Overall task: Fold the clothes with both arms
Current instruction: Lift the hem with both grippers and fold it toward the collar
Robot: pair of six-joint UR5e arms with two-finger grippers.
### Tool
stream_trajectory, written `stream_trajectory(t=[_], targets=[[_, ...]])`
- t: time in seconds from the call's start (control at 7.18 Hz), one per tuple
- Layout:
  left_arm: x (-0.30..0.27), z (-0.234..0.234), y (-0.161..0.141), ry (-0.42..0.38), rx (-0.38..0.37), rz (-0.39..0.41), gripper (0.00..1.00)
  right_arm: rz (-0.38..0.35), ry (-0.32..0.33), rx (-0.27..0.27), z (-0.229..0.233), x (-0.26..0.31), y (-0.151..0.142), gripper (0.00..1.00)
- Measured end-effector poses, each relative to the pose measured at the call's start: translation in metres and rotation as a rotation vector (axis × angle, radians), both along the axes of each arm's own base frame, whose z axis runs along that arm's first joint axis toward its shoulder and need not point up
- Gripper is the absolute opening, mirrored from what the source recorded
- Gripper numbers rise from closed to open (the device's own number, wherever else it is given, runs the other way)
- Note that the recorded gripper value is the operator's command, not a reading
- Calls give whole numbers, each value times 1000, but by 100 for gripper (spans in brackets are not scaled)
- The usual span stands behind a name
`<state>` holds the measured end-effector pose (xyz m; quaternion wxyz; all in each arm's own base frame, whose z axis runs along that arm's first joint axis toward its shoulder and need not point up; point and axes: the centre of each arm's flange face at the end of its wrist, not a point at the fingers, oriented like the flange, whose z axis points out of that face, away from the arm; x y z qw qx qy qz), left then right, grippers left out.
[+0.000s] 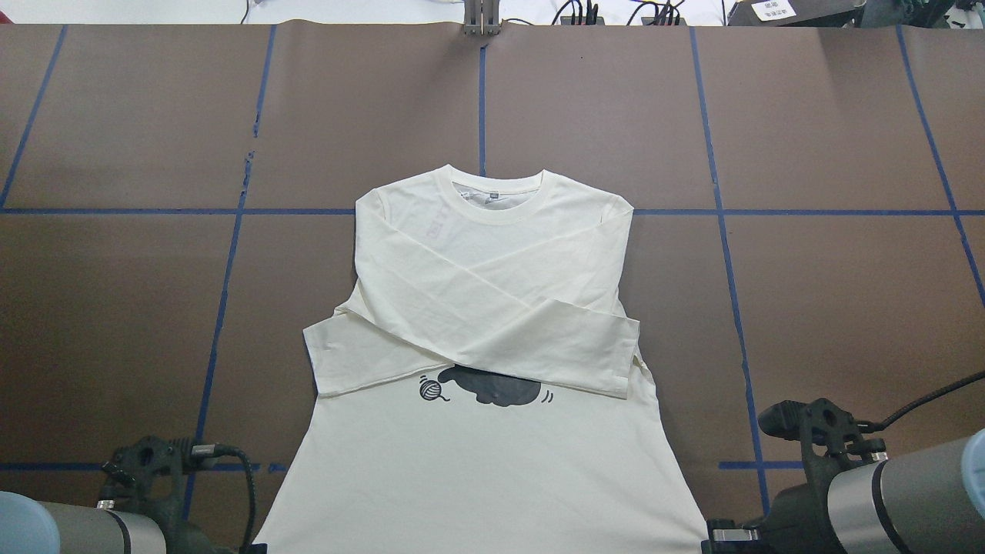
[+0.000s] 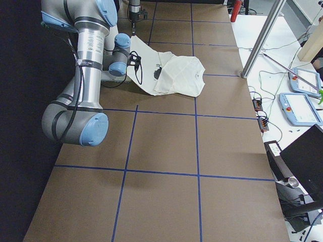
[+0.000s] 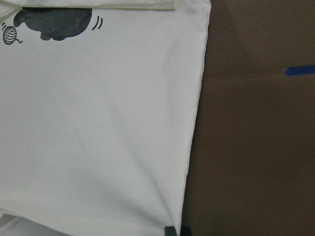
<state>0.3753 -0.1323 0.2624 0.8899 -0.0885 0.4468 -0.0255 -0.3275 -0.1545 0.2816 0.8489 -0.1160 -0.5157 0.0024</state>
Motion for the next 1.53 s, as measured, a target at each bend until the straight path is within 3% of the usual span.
stream_trajectory(t=[0.28,0.56,0.84,1.11,1.53], targets=[[7,-7,-1,18,-2,17,0,31,-31,11,-9,-9,-14,0],[-3,-12,-35,36,42,-29,0,113,-72,33,-19,-19,-52,0],[-17,-21,-98,61,57,-107,0,229,-133,74,-14,-13,-109,0],[-15,-30,-183,31,100,-188,0,341,-183,87,21,-3,-185,0],[-34,-18,-274,-38,161,-236,0,461,-185,93,35,-2,-279,0]])
